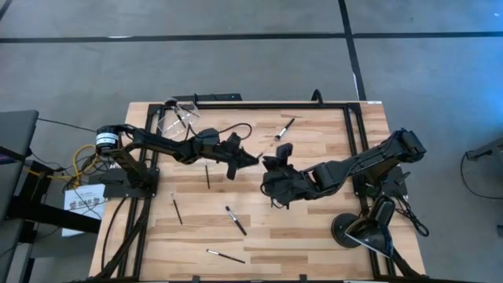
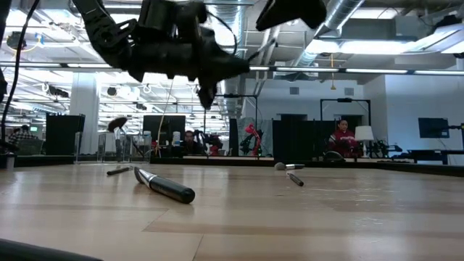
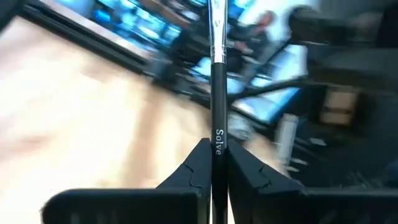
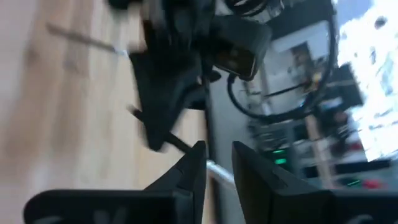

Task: Put items in baskets/containers
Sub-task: Put the eyeshadow brush into the transparent bin

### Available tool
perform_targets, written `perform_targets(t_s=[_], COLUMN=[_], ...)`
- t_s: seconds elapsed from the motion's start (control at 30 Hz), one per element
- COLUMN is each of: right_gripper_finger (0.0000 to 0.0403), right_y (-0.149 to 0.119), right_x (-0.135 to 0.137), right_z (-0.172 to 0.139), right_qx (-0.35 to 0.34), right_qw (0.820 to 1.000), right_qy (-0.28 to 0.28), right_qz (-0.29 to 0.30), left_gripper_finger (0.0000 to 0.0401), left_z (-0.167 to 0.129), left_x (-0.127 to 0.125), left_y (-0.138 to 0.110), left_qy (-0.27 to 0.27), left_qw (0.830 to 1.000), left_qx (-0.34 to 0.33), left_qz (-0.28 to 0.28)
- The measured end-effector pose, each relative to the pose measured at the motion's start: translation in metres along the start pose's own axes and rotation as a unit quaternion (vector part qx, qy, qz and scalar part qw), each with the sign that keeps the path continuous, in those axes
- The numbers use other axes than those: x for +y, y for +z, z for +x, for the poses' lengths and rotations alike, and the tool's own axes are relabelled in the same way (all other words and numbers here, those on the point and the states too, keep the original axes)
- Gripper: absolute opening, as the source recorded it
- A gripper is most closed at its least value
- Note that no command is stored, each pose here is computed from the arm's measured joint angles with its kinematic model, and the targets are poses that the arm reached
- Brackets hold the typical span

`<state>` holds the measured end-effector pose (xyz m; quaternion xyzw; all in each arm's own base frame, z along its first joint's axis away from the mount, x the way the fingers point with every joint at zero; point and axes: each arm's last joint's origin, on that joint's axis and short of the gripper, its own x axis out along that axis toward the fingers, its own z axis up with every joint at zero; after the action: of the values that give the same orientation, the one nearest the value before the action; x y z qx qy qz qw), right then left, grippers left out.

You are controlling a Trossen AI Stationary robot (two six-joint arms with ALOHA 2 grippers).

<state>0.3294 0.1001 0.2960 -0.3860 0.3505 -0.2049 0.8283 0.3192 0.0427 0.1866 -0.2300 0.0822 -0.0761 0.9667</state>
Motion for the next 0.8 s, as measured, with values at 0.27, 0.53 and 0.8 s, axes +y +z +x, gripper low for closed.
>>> perform_targets(t_s=[0.27, 0.53, 0.8], right_gripper_finger=[0.0067, 0.0063, 0.0064], right_y=[-0.033, -0.08, -0.117], right_x=[-0.001, -0.013, -0.05], right_z=[-0.004, 0.017, 0.048], right_qx=[-0.002, -0.207, -0.328], right_qw=[0.983, 0.921, 0.846], right_qy=[-0.003, 0.017, 0.083], right_qz=[0.183, 0.329, 0.413], left_gripper_finger=[0.0026, 0.0029, 0.0027], left_z=[-0.012, -0.018, -0.024], left_x=[0.006, 0.001, -0.005], left_y=[-0.001, -0.003, -0.001], left_qy=[0.052, 0.041, 0.03], left_qw=[0.993, 0.988, 0.977], left_qx=[-0.079, -0.113, -0.161], left_qz=[0.068, 0.102, 0.136])
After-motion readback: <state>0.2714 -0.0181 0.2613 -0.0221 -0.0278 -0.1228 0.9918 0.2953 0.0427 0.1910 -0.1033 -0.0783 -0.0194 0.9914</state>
